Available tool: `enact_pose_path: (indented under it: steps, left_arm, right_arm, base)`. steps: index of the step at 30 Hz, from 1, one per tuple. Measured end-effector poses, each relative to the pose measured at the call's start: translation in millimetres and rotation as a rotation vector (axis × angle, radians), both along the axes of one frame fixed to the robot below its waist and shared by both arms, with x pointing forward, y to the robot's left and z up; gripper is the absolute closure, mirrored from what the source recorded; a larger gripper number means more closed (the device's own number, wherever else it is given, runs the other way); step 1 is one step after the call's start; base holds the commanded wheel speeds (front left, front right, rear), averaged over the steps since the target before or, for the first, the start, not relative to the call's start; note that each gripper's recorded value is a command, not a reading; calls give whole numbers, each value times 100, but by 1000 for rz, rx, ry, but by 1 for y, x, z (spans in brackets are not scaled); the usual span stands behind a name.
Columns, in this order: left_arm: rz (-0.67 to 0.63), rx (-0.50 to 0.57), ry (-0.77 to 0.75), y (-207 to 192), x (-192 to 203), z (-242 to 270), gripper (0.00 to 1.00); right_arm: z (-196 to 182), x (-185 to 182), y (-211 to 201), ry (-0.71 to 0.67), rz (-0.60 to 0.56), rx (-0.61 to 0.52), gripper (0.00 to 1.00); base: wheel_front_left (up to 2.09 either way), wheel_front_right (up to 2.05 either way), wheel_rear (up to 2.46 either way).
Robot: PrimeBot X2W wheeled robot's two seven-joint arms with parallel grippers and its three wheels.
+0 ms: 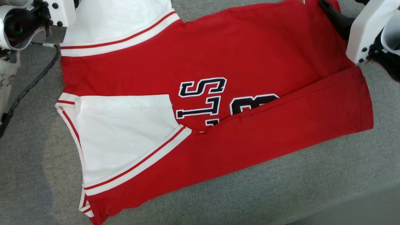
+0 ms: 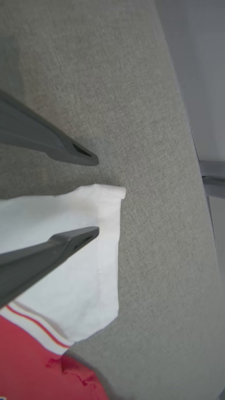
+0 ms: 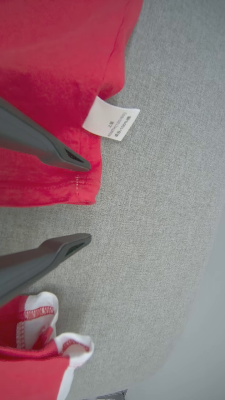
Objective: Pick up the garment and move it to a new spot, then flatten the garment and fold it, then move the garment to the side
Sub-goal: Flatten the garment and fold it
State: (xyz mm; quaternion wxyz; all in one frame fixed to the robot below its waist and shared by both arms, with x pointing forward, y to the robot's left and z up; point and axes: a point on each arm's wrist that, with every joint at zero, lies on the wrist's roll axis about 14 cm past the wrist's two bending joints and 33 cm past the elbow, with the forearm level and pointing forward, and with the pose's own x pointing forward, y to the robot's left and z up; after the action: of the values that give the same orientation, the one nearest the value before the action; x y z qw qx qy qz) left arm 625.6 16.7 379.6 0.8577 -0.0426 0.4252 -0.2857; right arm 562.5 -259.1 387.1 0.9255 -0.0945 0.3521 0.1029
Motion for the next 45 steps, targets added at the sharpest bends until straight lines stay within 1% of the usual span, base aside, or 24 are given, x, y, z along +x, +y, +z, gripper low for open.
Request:
enact_pose_path:
  steps: [6,7,9,12,13,14,18,19,20,21,25,26,27,31,35,40,45]
  left_arm:
    - [-29,-11,37,-10,-7,-8,0]
    - [-32,-12,39,-11,-8,-8,14]
    - [-48,-5,48,-13,-12,-11,46]
    - [-54,-2,52,-12,-14,-11,66]
    - [-58,-9,60,-14,-15,-12,88]
    - [-62,-17,72,-15,-16,-12,100]
    - [-91,-18,85,-19,-22,-14,100]
    - [-93,-16,80,-18,-22,-14,100]
    - [-92,-16,76,-18,-22,-13,100]
    - [-91,-20,71,-18,-21,-13,100]
    - [-73,-54,27,-17,-13,-5,100]
    - [-73,-54,27,-17,-13,-5,100]
    - [-68,-82,-17,-18,-6,9,100]
    - [-62,-167,-91,-23,0,42,100]
    - [-88,-234,-130,-26,-12,70,100]
    - [-101,-283,-164,-23,-35,87,100]
    - [-86,-382,-229,-20,-53,119,100]
  right_arm:
    - [-11,-7,3,35,0,12,0]
    - [-12,-7,4,35,0,14,0]
    - [-14,-8,5,41,3,16,0]
    - [-17,-8,8,51,9,18,0]
    - [-18,-8,9,54,10,20,0]
    - [-19,-7,11,58,11,24,0]
    - [-23,-5,16,74,17,22,0]
    - [-24,-4,17,77,18,22,24]
    - [-24,-4,21,80,26,25,92]
    - [-25,-3,24,77,34,29,100]
    - [-20,8,31,6,49,46,100]
    - [-20,8,31,6,49,46,100]
    - [-16,12,29,-27,48,48,100]
    - [-5,19,14,-96,19,49,100]
    - [3,16,11,-130,16,62,100]
    - [5,9,30,-162,72,116,100]
    - [18,9,16,-220,68,104,100]
  base:
    - [0,0,0]
    - [0,0,0]
    - [0,0,0]
    - [0,0,0]
    - [0,0,0]
    - [0,0,0]
    - [0,0,0]
    - [0,0,0]
    - [0,0,0]
    - [0,0,0]
    - [0,0,0]
    - [0,0,0]
    - [0,0,0]
    - [0,0,0]
    - [0,0,0]
    - [0,0,0]
    - [0,0,0]
